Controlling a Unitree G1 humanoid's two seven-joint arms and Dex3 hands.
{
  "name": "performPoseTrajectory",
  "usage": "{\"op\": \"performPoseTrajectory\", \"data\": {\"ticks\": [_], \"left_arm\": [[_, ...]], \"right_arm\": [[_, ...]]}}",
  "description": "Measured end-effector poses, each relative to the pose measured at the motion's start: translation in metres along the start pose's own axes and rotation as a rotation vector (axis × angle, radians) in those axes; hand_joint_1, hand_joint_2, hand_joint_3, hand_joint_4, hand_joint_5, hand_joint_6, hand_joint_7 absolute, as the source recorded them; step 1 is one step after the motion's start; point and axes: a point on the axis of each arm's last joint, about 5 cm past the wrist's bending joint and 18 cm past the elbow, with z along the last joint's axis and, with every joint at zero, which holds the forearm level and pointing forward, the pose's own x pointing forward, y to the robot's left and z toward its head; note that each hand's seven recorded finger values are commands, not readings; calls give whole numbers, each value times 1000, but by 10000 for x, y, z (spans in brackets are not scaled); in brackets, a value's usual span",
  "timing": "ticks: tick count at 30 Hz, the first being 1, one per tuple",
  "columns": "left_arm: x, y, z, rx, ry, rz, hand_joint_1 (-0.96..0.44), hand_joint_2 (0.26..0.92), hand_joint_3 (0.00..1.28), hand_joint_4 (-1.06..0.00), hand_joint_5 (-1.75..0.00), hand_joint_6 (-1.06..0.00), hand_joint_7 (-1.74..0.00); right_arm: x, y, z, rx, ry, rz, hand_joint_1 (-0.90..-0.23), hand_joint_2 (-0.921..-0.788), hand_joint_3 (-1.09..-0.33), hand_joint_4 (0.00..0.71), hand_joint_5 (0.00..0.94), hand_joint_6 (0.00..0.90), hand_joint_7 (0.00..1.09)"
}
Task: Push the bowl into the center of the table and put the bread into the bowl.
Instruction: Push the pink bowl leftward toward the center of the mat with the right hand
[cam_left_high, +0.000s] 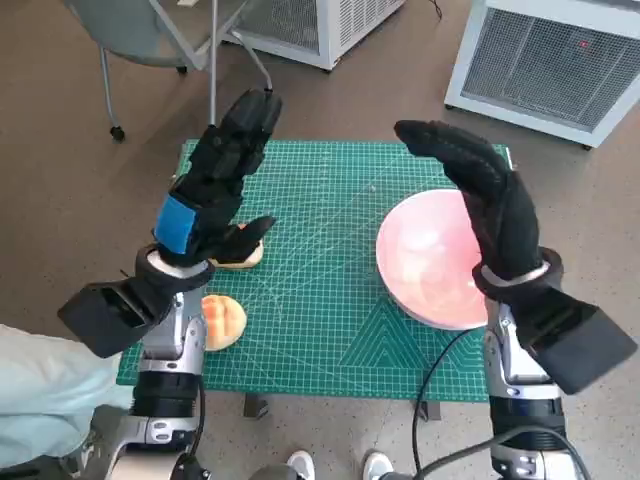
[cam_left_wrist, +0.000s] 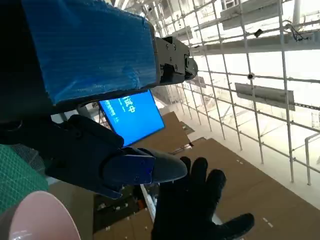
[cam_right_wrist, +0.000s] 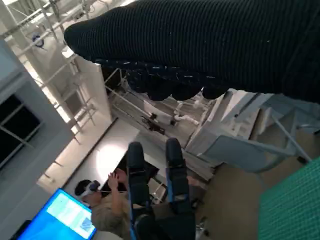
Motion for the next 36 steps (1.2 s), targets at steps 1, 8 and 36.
{"op": "performPoseTrajectory", "data": {"ticks": [1, 8, 36], "left_arm": [[-2, 3, 1, 3, -1, 1, -653, 921, 379, -93, 0, -124, -136], [-11, 6, -2, 7, 2, 2, -654, 921, 378, -93, 0, -127, -132], [-91, 44, -68, -8, 34, 39, -649, 921, 380, -95, -1, -157, -113]], "right_arm": [[-14, -27, 6, -2, 0, -7, -620, -921, -765, 34, 5, -1, 312], [-119, -129, 20, -34, 4, -52, -626, -921, -763, 43, 8, -1, 327], [-1371, -424, -477, -235, 465, -619, -578, -921, -839, 15, 0, 5, 292]]}}
